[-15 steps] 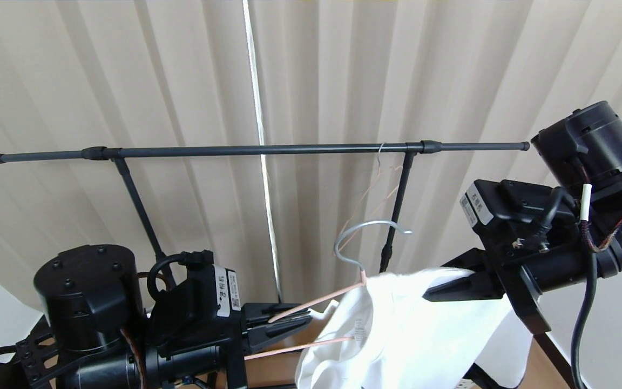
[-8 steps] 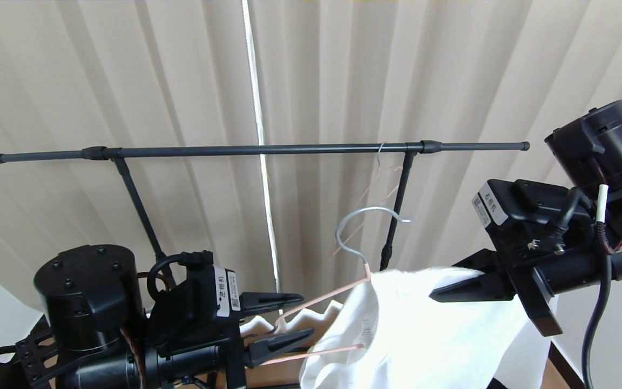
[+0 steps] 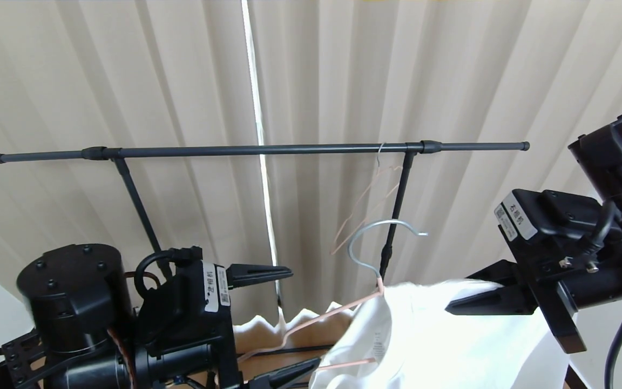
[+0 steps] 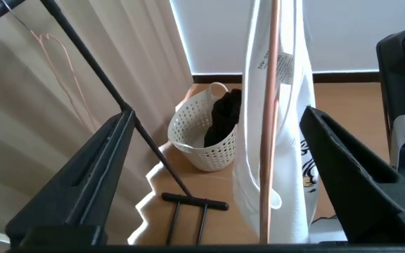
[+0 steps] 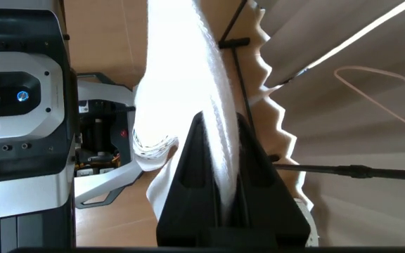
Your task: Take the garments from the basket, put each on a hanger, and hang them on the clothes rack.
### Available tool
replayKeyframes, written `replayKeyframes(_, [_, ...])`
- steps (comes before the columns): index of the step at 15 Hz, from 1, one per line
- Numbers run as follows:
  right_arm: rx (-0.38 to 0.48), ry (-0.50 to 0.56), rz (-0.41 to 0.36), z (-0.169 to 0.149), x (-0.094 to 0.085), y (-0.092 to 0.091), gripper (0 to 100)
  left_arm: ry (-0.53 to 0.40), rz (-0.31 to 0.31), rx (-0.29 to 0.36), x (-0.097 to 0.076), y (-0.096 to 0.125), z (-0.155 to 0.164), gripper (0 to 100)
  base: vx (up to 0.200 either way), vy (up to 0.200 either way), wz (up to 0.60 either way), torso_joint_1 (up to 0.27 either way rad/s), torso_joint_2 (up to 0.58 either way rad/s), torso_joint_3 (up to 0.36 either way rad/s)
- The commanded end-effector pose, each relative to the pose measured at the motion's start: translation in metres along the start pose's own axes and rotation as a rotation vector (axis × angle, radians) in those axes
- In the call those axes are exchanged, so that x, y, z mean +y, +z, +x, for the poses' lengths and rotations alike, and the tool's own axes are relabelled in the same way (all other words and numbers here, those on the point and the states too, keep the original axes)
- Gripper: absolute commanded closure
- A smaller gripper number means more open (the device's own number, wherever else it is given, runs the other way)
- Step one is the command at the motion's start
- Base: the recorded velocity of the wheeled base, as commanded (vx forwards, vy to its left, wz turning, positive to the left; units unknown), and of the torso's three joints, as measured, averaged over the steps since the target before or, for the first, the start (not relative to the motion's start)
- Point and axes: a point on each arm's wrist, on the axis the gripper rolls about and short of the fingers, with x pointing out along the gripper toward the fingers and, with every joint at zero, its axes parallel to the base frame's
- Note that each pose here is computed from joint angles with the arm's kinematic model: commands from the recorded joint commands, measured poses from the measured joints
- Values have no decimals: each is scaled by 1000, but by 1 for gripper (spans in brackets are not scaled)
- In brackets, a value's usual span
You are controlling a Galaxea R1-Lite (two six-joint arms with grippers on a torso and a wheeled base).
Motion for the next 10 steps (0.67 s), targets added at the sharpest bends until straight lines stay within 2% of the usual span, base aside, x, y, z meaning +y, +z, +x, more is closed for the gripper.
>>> replayKeyframes(1, [-10, -17, -3, -5, 1, 1, 100, 25, -8, -21, -1, 6, -11, 0, 0, 0, 0, 0, 0, 0])
replayKeyframes(3, [-16, -44, 3, -10, -3, 0, 100, 88, -31, -19, -3, 9, -26, 0, 0, 0, 0, 0, 0, 0])
replayKeyframes(4, [-16, -57, 6, -11, -5, 0, 100, 154, -32, -12, -2, 11, -34, 0, 0, 0, 0, 0, 0, 0])
replayKeyframes(5, [-18, -65, 10, -13, -6, 0, 100, 191, -62, -18, -3, 14, -40, 0, 0, 0, 0, 0, 0, 0])
replayKeyframes(6, [-18, -69, 11, -13, -7, 0, 100, 207, -123, -30, -3, 16, -43, 0, 0, 0, 0, 0, 0, 0])
replayKeyframes(7, [-19, -72, 9, -13, -7, 1, 100, 214, -150, -41, -4, 18, -46, 0, 0, 0, 0, 0, 0, 0])
replayKeyframes(8, [-14, -87, 16, -15, -9, 1, 100, 237, -224, -66, -4, 23, -50, 0, 0, 0, 0, 0, 0, 0])
replayKeyframes(10, [7, -125, 38, -16, -11, 2, 100, 284, -300, -56, -4, 21, -53, 0, 0, 0, 0, 0, 0, 0])
